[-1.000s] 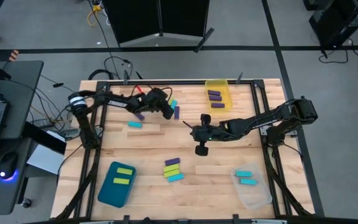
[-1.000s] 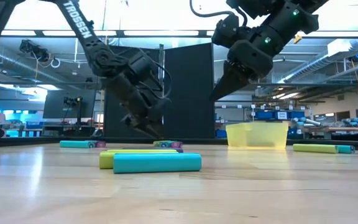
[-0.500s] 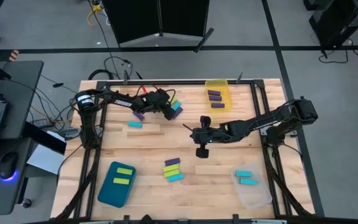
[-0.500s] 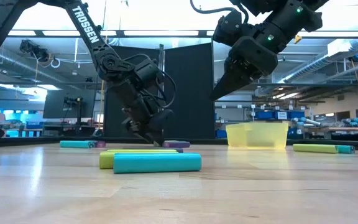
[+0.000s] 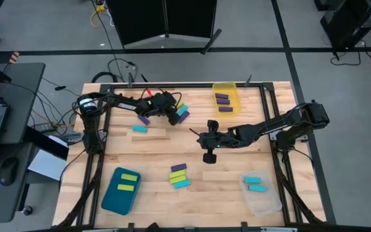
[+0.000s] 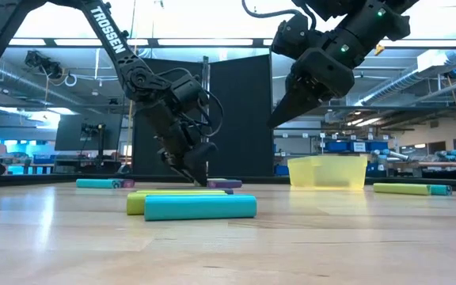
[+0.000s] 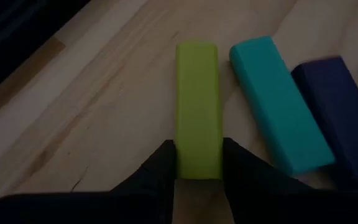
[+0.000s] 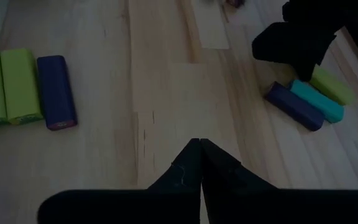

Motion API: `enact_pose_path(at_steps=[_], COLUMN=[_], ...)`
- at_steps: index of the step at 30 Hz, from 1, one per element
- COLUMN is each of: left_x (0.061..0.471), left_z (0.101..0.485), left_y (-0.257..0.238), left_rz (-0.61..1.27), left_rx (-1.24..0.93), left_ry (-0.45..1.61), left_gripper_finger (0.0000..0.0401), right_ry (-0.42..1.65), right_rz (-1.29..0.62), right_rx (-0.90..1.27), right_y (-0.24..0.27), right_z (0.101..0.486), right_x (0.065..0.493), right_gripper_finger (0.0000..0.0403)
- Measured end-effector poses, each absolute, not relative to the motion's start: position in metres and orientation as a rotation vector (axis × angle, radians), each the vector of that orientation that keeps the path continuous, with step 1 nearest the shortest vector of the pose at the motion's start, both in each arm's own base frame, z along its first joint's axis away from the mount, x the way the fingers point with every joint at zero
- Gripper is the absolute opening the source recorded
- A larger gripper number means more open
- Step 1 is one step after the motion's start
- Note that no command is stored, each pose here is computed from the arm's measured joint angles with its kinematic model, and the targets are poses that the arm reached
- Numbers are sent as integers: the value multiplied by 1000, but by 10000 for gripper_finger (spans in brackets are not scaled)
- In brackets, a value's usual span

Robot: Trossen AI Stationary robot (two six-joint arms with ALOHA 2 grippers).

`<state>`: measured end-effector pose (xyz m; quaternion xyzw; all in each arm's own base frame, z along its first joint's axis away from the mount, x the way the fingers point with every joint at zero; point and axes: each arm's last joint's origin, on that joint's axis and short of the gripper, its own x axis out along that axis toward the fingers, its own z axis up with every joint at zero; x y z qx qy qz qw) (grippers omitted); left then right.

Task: Sort blocks
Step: Put the green block into the blue bin

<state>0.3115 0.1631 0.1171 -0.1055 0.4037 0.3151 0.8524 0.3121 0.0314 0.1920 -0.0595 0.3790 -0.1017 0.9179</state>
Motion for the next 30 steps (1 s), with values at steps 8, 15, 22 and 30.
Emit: enact_pose_path(at_steps=[8,15,22,30], left_x=[301,283,258,207], left_z=[150,197,239,256], left_y=[150,114,42,-37], left_rz=[630,514,284,-8], left_rx=[-75,27,125,186], left_ry=[898,946,968,1095], left_gripper_finger=[109,109,109,109], right_ry=[782,780,781,780], right_rz=[-225,-241,-248,-259], right_rx=[-146,-152,-149,-142], right_y=[29,28,25,22], right_z=[192,192,192,192], right_x=[312,312,312,313], right_gripper_finger=[15,12,12,13])
